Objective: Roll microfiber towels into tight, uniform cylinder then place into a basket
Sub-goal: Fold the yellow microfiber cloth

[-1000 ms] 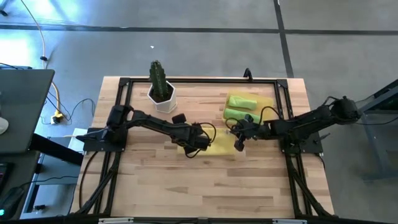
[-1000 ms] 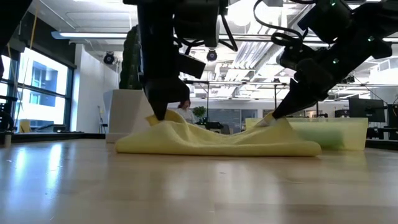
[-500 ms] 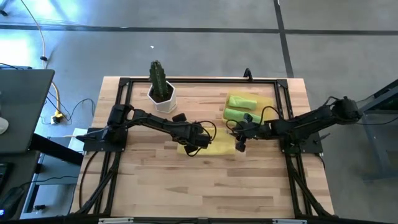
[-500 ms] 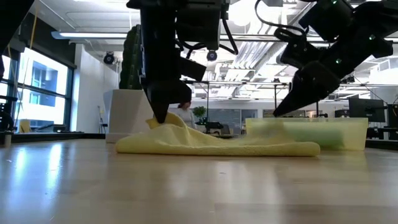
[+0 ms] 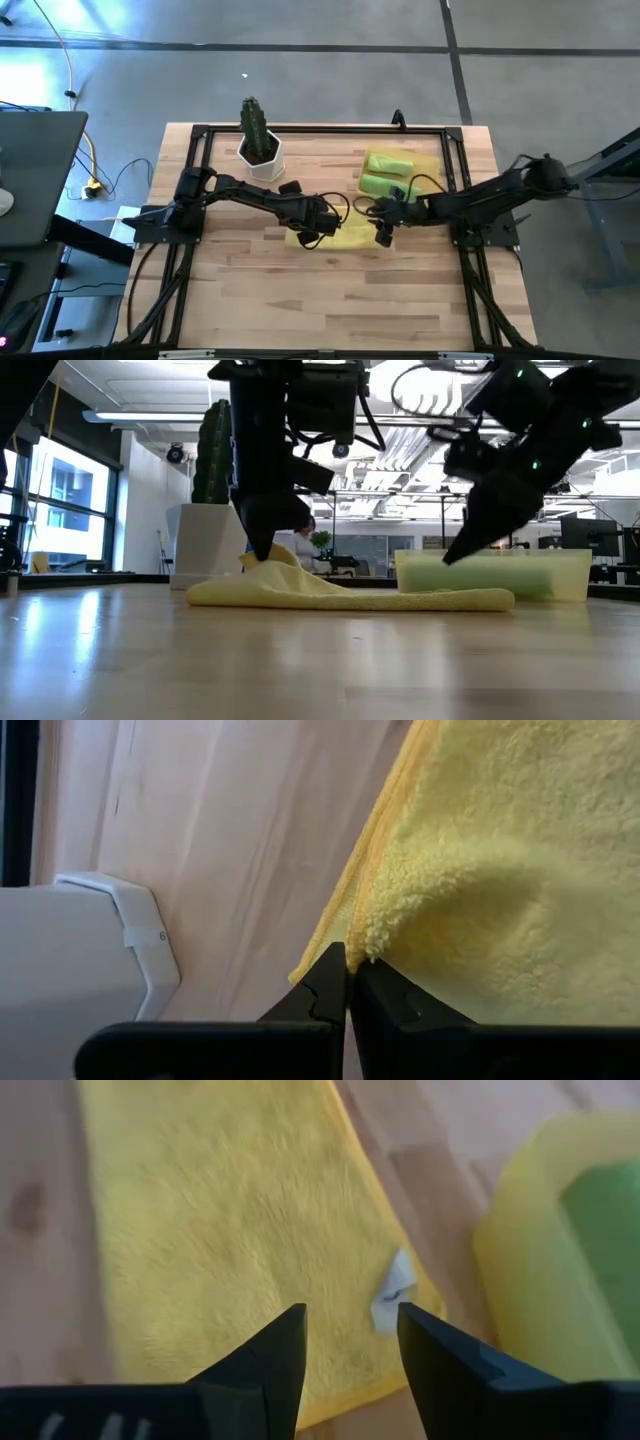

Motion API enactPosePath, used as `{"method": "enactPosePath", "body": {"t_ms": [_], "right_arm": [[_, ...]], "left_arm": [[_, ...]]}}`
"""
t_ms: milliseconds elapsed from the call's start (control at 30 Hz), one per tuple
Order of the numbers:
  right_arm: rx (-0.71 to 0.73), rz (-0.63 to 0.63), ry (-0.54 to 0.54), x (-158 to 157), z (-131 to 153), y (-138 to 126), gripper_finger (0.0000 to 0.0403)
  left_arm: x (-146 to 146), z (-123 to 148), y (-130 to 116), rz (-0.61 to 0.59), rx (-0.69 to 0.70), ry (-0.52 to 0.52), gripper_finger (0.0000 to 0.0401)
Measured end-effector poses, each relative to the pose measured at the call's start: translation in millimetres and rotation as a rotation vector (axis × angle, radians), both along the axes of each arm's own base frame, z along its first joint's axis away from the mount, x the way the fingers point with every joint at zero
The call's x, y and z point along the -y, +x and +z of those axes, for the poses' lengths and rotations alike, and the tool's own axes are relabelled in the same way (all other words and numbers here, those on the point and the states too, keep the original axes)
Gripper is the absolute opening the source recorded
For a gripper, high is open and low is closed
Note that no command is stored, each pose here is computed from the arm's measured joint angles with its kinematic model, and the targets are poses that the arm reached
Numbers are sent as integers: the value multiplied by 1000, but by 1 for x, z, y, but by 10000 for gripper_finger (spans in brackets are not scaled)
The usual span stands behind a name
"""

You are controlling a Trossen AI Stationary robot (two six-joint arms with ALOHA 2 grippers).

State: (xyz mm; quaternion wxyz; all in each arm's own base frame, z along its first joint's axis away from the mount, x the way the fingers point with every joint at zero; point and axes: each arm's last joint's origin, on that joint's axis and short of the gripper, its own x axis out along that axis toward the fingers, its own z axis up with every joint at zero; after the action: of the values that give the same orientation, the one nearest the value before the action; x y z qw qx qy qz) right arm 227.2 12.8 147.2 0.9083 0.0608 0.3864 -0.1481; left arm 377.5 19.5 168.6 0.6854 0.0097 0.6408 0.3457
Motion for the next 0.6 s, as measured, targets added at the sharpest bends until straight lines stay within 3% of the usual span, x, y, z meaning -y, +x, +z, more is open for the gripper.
{"method": "enactPosePath", "body": {"t_ms": [400,600], "right_arm": [[-68,-34,-63,0,-32,15,144],[-69,-35,-60,0,-32,14,144]], "left_arm": [[1,0,-2,-2,-25,-23,3],[0,0,-4,-4,-43,-3,39]]}}
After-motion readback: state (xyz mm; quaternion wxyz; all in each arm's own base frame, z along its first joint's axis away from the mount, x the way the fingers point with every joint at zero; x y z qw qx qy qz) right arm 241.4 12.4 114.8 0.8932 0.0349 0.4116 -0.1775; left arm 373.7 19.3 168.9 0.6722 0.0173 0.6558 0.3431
